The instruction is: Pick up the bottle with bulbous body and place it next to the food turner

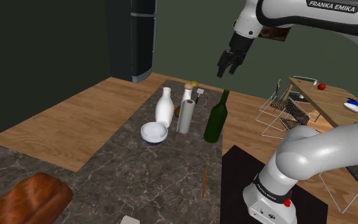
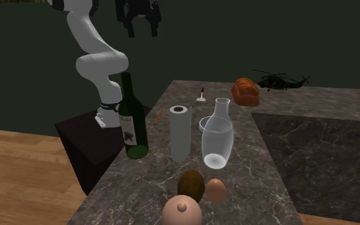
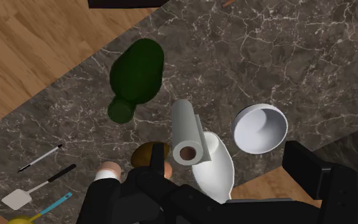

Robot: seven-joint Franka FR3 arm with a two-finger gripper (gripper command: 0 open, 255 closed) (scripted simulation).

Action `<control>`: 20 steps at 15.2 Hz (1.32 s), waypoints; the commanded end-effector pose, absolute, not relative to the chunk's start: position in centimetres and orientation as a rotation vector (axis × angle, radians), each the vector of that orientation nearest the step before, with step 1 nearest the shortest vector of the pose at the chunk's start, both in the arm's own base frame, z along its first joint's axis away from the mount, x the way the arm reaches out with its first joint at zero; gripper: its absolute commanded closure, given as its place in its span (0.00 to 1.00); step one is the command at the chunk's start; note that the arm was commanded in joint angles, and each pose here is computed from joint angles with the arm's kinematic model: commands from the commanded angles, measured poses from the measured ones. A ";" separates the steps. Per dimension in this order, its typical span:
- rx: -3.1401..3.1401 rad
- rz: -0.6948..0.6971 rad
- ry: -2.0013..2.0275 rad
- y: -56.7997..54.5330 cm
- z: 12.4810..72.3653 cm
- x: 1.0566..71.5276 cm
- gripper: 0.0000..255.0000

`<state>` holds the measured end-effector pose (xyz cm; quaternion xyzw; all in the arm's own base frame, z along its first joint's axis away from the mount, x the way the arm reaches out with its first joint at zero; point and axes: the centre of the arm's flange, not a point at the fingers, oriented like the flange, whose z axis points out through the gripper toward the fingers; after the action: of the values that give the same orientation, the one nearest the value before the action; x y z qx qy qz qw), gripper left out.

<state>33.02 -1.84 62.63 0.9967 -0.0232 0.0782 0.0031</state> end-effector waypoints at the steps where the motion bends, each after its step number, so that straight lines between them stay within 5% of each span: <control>1: 3.125 0.245 -0.073 -1.8 62.6 33.0 0.00; 20: 3.152 0.233 -0.015 2.1 49.5 54.0 0.00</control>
<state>52.64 1.66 50.36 0.9972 -0.0058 0.0735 -0.0088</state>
